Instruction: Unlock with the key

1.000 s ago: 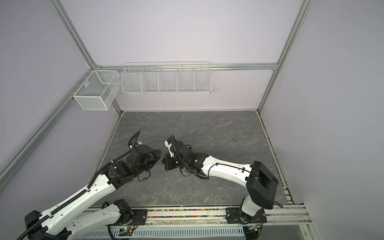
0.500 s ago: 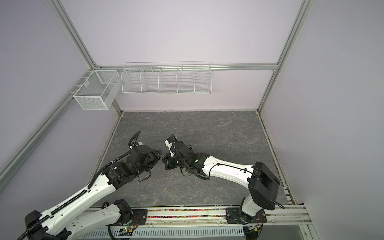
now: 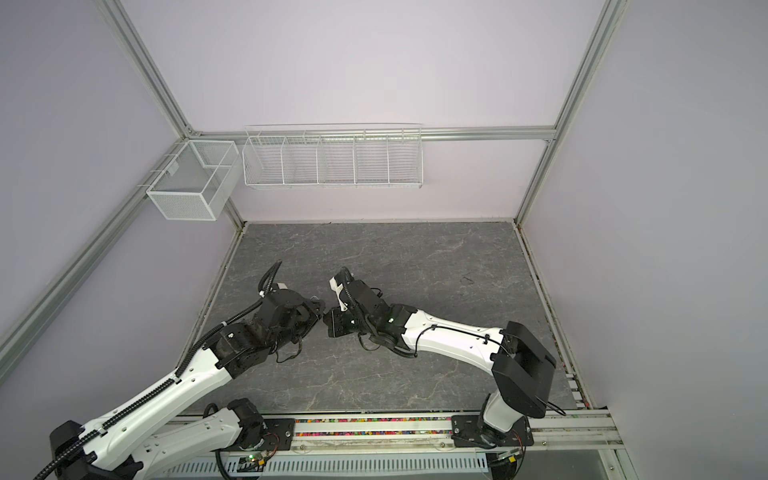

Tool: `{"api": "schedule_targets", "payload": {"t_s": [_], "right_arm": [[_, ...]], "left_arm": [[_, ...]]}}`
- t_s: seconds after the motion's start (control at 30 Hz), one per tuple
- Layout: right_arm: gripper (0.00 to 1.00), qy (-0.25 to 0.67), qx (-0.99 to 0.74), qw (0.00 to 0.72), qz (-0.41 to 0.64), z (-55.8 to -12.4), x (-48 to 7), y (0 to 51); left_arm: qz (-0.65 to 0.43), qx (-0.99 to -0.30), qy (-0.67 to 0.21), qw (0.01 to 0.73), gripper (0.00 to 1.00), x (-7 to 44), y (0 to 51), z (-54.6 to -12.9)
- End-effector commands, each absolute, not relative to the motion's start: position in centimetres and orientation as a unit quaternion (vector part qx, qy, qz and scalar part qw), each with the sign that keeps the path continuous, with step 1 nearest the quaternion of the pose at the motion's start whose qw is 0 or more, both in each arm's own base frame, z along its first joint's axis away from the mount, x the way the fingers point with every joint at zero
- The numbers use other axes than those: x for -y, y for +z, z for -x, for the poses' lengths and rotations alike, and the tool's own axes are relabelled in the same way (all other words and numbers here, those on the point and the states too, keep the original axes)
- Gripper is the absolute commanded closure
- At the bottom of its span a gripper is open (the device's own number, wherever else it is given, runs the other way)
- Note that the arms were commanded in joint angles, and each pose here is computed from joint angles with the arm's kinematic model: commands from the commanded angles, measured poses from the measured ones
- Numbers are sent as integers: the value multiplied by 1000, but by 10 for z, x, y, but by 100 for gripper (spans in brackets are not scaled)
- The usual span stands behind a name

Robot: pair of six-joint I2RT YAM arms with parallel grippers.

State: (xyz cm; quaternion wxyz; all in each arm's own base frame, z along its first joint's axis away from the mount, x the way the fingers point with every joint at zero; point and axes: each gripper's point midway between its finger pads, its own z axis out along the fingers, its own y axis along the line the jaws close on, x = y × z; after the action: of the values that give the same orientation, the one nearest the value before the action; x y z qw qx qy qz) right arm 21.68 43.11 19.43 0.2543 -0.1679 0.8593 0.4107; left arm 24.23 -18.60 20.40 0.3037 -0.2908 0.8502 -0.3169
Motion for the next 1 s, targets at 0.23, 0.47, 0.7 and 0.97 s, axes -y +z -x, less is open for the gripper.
{"api": "schedule_targets", "payload": {"t_s": [0.23,0.47,0.7,0.97], "right_arm": [[93,426,-836,303,166,-231,-439,230],[69,416,-847,283,172,-219,-429,216],[74,432,-838,283,177,-212,-425,221],[74,441,-826,299,182,-213,-423,234]], "left_arm": [[259,-862,-303,313,100,190,217,-232],[263,-847,-283,366,100,175,238,-247],[266,-840,-287,375,100,174,243,-251],[264,-840,-292,374,100,176,243,-250]]}}
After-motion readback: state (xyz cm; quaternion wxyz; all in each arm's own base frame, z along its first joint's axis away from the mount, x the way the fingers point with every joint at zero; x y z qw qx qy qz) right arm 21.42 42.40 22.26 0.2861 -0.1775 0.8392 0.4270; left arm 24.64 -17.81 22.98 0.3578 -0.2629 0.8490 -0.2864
